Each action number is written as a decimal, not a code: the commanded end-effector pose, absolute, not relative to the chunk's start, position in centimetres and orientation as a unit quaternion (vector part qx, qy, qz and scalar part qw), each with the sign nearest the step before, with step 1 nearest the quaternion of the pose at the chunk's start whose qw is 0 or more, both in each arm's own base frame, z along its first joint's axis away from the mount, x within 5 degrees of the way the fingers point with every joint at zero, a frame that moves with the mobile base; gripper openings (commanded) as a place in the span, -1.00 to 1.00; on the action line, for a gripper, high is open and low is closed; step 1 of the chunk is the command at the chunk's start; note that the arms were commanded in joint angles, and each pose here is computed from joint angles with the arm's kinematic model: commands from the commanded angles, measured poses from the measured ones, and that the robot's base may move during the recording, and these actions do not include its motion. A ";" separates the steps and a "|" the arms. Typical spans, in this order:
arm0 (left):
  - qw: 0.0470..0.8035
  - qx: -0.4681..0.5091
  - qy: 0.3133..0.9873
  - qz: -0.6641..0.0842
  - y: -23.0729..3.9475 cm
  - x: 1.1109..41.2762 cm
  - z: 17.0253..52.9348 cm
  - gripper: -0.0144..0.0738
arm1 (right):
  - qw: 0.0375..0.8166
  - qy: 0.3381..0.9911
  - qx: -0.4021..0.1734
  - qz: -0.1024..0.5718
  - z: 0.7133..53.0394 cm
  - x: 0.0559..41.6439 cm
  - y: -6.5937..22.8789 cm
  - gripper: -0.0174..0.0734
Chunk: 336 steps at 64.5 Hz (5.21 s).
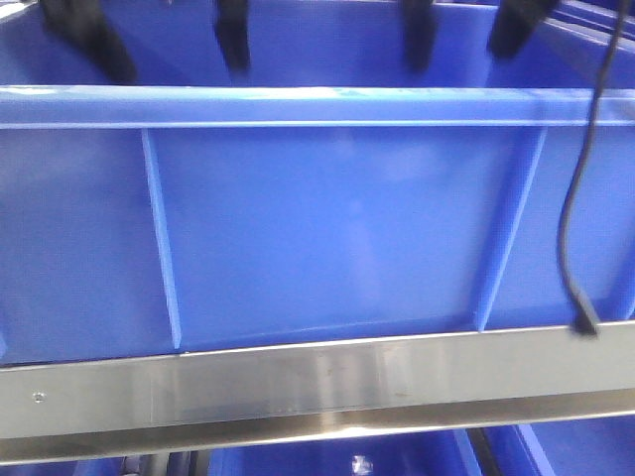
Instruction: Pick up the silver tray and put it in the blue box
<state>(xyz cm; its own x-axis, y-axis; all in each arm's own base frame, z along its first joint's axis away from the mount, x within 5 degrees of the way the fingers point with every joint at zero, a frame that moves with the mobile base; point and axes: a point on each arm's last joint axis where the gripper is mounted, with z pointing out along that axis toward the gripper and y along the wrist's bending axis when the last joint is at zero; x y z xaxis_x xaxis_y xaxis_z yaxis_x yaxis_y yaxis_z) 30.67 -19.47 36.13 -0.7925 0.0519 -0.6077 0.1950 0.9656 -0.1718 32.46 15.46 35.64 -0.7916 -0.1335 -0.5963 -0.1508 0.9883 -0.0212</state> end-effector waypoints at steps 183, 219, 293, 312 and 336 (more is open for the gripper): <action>0.767 -0.039 0.638 -0.058 -0.1 5.4 21.5 -0.86 | 0.700 0.688 -0.150 0.120 35.7 6.3 2.2 -0.49; 0.767 -0.039 0.638 -0.058 -0.1 5.4 21.5 -0.86 | 0.701 0.687 -0.152 0.116 35.7 6.3 2.2 -0.49; 0.767 -0.039 0.638 -0.058 -0.1 5.4 21.5 -0.86 | 0.768 0.640 -0.004 -0.011 21.2 5.4 0.0 -0.49; 0.767 -0.039 0.638 -0.058 -0.1 5.4 21.5 -0.86 | 0.768 0.640 -0.004 -0.011 21.2 5.4 0.0 -0.49; 0.767 -0.039 0.638 -0.058 -0.1 5.4 21.5 -0.86 | 0.768 0.640 -0.004 -0.011 21.2 5.4 0.0 -0.49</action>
<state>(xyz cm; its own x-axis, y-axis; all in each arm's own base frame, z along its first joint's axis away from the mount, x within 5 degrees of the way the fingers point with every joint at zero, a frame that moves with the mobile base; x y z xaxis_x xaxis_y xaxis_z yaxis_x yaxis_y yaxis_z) 5.66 -0.11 20.43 0.0706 -0.1313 -0.9888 0.0288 0.9912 -0.1295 5.66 -0.03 20.51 0.0855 -0.0120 -0.9963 0.0059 0.9999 -0.0115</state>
